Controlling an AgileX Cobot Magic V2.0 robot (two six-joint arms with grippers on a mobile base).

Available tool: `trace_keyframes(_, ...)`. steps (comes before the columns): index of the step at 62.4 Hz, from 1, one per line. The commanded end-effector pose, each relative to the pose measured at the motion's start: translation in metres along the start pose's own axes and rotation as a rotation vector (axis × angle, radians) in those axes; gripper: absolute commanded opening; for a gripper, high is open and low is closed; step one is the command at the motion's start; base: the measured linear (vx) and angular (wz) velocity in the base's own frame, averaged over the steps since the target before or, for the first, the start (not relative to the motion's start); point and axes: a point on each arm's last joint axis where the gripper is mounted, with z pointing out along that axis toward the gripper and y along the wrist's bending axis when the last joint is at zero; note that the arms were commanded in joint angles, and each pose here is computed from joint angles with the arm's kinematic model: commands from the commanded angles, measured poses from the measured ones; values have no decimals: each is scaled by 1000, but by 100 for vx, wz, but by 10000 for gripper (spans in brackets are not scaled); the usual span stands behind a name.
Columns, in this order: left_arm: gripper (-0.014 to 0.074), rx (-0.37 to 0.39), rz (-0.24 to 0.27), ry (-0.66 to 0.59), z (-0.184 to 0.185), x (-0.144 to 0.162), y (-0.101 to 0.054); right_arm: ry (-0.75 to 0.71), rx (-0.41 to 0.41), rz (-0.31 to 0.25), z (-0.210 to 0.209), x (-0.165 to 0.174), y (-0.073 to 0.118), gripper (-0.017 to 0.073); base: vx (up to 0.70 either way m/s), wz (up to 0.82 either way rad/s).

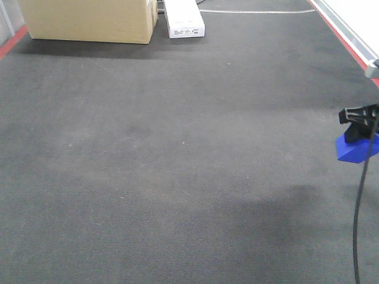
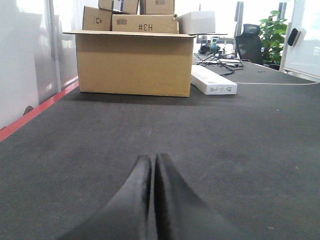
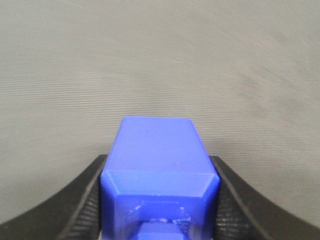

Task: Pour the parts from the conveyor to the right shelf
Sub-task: 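Close the right gripper on the blue block and lift it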

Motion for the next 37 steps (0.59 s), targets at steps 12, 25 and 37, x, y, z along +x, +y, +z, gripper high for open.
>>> trace_keyframes(12, -6, 2, -10, -60, 0, 3, 0, -340, 27, 14, -63, 50, 12, -6, 0, 0)
trace_keyframes(25, -6, 2, -10, -60, 0, 3, 0, -543, -9, 10, -109, 93, 27, -5, 0, 0)
trace_keyframes(37, -6, 2, -10, -60, 0, 3, 0, -668, -61, -93, -128, 134, 46, -5, 0, 0)
